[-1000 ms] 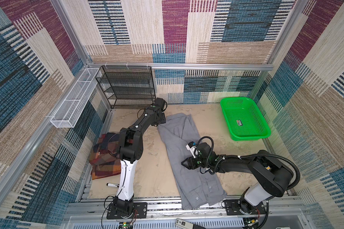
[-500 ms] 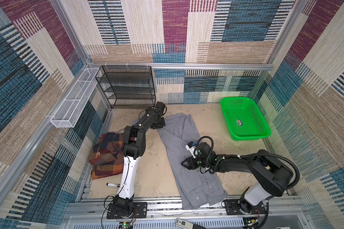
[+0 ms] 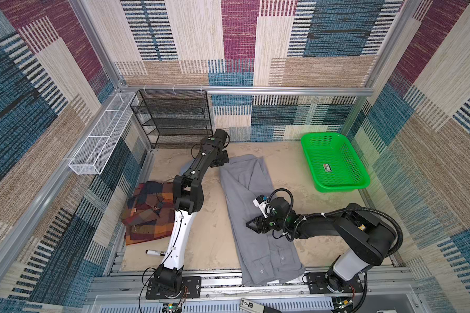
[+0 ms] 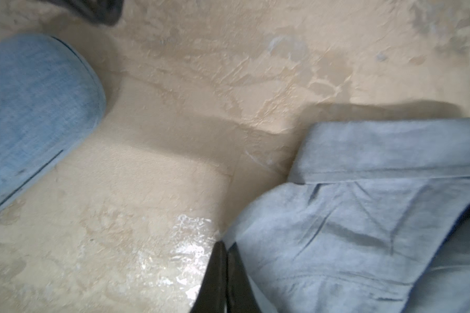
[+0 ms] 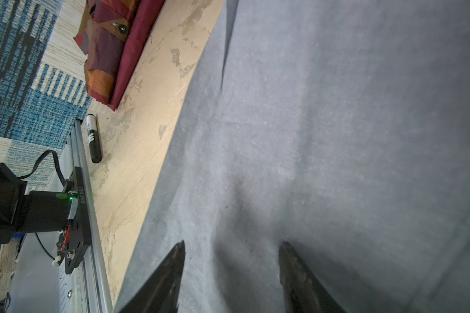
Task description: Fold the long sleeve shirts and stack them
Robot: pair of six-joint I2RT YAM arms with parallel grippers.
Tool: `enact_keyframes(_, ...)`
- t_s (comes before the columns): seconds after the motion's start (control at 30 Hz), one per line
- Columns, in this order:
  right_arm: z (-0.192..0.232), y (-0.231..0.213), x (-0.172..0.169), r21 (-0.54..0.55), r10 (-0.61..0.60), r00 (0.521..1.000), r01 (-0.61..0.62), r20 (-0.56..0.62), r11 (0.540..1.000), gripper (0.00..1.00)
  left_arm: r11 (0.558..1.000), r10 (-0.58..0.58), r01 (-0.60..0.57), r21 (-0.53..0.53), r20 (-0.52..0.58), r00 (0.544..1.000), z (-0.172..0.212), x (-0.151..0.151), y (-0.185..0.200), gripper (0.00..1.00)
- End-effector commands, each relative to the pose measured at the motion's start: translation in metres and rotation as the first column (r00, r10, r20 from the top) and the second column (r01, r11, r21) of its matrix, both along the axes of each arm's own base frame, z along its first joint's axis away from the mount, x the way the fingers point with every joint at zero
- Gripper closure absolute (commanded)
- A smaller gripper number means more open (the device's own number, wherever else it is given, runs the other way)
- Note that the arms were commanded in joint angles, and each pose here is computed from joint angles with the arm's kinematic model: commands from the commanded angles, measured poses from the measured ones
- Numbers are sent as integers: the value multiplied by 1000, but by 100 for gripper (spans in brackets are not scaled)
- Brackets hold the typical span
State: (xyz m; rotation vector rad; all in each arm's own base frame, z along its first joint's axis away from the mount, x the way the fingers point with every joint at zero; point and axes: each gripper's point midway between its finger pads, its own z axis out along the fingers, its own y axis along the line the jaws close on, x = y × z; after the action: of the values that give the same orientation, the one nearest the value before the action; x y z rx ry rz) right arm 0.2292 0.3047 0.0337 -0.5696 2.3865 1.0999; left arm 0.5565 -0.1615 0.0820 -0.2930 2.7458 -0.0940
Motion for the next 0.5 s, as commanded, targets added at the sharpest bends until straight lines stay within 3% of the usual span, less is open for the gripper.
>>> enact_keyframes(0.0, -27, -10, -21, -54, -13, 991, 6, -133, 999, 42, 997, 63, -65, -45, -45, 997, -2, -7, -3, 99)
enact_keyframes(0.27, -19, -5, -18, -54, -8, 993, 2, -119, 999, 41, 990, 88, -98, -97, -99, 991, -25, -12, -21, 80)
enact_keyframes(0.4, 10, -2, -1, -69, -22, 999, 20, -34, 997, 39, 991, 93, -97, -87, -45, 995, 3, -9, -16, 69)
enact_keyframes(0.47, 28, 0, 13, -86, -39, 999, 41, 29, 995, 36, 992, 104, -104, -77, -5, 995, 25, -10, -10, 57)
